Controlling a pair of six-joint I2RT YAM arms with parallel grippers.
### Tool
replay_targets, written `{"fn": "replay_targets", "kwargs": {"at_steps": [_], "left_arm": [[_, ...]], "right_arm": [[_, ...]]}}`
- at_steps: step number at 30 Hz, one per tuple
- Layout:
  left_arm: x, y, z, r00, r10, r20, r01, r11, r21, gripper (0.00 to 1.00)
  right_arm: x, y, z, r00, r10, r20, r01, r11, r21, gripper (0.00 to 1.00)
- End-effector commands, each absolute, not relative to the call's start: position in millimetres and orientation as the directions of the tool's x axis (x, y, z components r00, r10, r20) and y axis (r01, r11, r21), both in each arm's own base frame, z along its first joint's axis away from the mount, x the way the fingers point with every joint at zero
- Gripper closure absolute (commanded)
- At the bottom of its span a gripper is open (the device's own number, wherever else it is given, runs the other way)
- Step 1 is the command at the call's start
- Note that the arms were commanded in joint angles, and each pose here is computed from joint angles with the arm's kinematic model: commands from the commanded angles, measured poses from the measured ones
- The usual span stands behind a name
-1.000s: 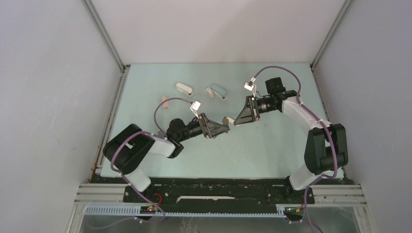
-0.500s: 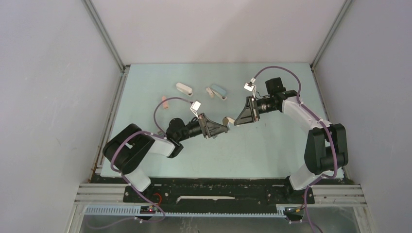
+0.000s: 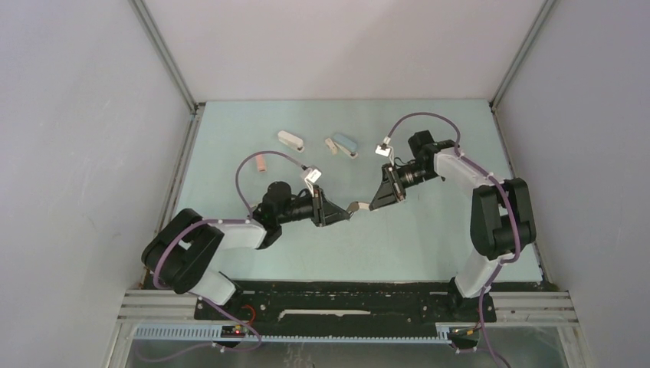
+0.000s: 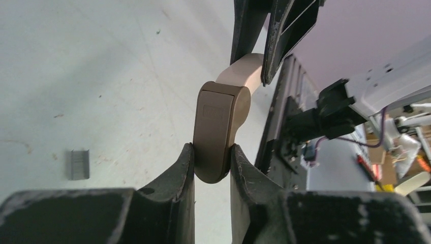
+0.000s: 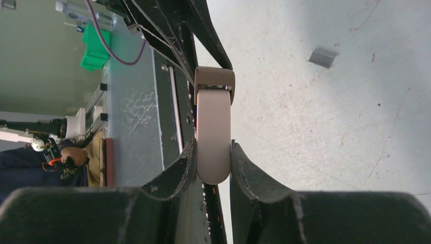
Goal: Unload the staples from the stapler
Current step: Unload the staple at the center of the board.
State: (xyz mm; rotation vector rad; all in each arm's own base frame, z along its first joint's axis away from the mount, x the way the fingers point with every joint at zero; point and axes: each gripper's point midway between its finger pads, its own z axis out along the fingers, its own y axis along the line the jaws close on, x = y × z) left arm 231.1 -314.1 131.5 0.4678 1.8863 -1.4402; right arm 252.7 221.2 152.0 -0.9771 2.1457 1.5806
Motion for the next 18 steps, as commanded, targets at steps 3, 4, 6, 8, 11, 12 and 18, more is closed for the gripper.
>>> {"fn": "replay_targets", "kwargs": {"at_steps": [3, 4, 6, 8, 11, 12, 18], "left_arm": [[243.4, -290.7, 92.3, -0.675, -0.005, -0.738, 0.643, 0.488, -0.591, 1.00], [243.7, -289.8, 90.0, -0.674, 0.009, -0.738, 0.644, 0.496, -0.582, 1.00], [243.3, -288.7, 87.8, -0.672, 0.029, -0.740, 0.650, 0.502, -0.570, 1.00], [242.5, -288.4, 89.0, -0.663, 0.039, -0.747, 0.661, 0.498, -0.561, 1.00], [240.2, -289.6, 92.8, -0.650, 0.052, -0.758, 0.682, 0.479, -0.553, 1.00], [238.7, -290.3, 94.1, -0.646, 0.057, -0.761, 0.690, 0.470, -0.551, 1.00], [227.5, -291.0, 101.7, -0.619, 0.089, -0.780, 0.735, 0.416, -0.536, 1.00]], "right_arm": [[260.2, 205.3, 127.7, -0.629, -0.462, -0.625, -0.765, 0.223, 0.605, 1.00], [259.6, 205.7, 126.7, -0.621, -0.470, -0.627, -0.770, 0.221, 0.598, 1.00], [259.3, 205.8, 125.1, -0.610, -0.482, -0.629, -0.779, 0.220, 0.587, 1.00], [259.1, 204.8, 121.8, -0.602, -0.495, -0.627, -0.785, 0.222, 0.578, 1.00], [258.6, 203.9, 118.1, -0.593, -0.508, -0.624, -0.790, 0.220, 0.572, 1.00], [258.0, 203.8, 117.1, -0.590, -0.513, -0.624, -0.792, 0.217, 0.570, 1.00], [252.7, 204.8, 121.0, -0.549, -0.528, -0.648, -0.818, 0.180, 0.547, 1.00]]}}
